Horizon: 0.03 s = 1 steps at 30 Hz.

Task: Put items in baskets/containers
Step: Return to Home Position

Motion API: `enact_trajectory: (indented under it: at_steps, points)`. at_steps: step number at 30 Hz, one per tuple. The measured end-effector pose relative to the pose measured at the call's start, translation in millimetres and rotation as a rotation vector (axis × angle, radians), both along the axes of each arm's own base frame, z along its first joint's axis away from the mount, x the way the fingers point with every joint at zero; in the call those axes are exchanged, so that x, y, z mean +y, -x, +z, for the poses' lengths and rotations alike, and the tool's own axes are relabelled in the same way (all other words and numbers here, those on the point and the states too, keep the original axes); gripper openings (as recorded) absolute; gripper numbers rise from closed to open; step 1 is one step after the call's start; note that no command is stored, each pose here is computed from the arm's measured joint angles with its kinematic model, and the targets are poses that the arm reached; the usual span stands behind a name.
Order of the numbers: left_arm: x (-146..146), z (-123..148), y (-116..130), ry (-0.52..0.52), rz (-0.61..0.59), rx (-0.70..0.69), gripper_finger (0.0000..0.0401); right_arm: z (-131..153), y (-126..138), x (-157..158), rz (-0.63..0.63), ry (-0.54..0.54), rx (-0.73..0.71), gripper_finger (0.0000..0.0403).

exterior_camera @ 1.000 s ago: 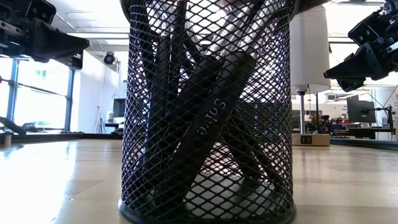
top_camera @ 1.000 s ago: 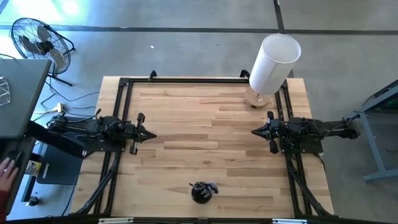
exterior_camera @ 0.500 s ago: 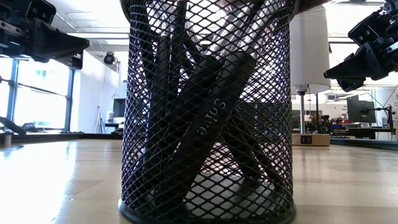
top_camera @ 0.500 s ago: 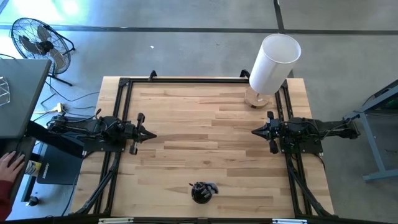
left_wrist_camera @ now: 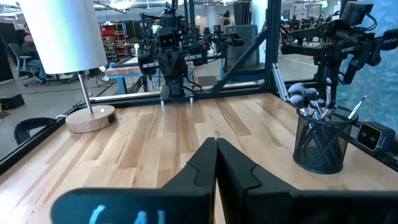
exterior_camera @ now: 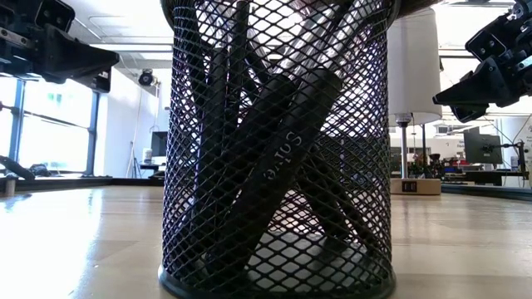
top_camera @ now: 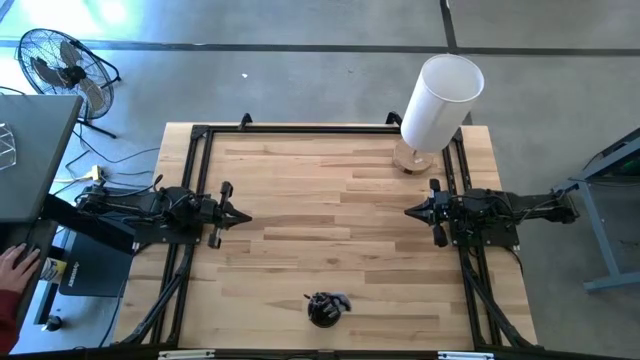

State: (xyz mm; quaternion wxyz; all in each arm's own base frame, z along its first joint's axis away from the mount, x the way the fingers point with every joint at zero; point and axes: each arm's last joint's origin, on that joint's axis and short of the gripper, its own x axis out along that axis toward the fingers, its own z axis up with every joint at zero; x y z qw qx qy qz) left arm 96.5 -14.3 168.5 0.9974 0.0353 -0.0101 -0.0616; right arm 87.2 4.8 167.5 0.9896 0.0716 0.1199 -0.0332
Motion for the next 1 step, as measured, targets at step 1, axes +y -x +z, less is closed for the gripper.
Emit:
enact_trajectory:
  at_steps: [1]
  points:
    - [0.0,0.0,0.0,0.0,0.0,0.0,0.0001,0.0,0.0,0.0,0.0,0.0,0.0,0.0001]
